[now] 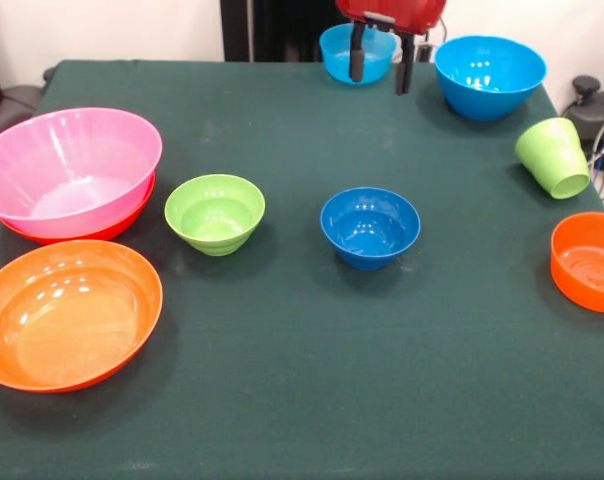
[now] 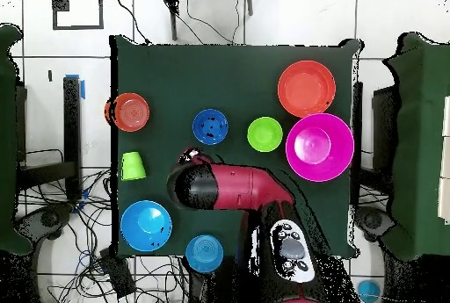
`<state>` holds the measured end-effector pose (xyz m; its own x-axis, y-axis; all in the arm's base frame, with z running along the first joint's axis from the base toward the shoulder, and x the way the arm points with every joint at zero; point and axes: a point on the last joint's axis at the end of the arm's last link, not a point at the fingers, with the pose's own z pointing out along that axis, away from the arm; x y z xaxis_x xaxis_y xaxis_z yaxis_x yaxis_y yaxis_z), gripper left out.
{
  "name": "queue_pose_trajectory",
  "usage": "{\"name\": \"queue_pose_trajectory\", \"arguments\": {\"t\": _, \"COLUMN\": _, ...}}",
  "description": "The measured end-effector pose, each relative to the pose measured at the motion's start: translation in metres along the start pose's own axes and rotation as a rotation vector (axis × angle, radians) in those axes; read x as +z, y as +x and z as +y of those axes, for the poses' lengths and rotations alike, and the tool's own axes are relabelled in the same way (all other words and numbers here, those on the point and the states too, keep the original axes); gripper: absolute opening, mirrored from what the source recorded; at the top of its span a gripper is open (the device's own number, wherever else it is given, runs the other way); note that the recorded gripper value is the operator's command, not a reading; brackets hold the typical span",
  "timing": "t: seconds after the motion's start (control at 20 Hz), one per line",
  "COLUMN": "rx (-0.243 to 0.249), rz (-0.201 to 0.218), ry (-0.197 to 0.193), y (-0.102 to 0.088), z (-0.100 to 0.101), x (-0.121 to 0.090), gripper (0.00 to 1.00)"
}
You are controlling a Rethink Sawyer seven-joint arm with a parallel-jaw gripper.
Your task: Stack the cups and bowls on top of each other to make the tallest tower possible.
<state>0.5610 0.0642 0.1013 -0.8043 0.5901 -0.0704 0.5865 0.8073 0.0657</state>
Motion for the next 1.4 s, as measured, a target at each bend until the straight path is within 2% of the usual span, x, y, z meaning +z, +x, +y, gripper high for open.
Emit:
{"name": "queue_pose_trajectory", "arguments": {"t": 0.25, "rx": -0.04, "rz": 0.027, "ry": -0.023, "y": 0.014, "z": 0.006, "x": 0.003, "gripper": 1.0}}
{"name": "queue_pose_trajectory", "arguments": {"t": 0.45, "rx": -0.059, "rz": 0.031, "ry": -0.066, "y": 0.017, "z": 0.014, "x": 0.003, "gripper": 1.0}}
{"name": "queue_pose_trajectory", "arguments": {"t": 0.6, "rx": -0.069, "rz": 0.031, "ry": -0.081, "y": 0.021, "z": 0.02, "x": 0.0, "gripper": 1.0}}
{"name": "queue_pose_trajectory", "arguments": {"t": 0.9, "rx": -0.125, "rz": -0.002, "ry": -0.104, "y": 0.033, "z": 0.047, "x": -0.019, "gripper": 1.0}}
{"name": "queue_pose_trajectory", "arguments": {"t": 1.05, "rx": -0.163, "rz": -0.016, "ry": -0.115, "y": 0.045, "z": 0.068, "x": -0.029, "gripper": 1.0}}
{"name": "queue_pose_trajectory", "arguments": {"t": 1.25, "rx": -0.212, "rz": -0.013, "ry": -0.122, "y": 0.066, "z": 0.098, "x": -0.043, "gripper": 1.0}}
{"name": "queue_pose_trajectory", "arguments": {"t": 1.4, "rx": -0.219, "rz": -0.006, "ry": -0.123, "y": 0.072, "z": 0.107, "x": -0.049, "gripper": 1.0}}
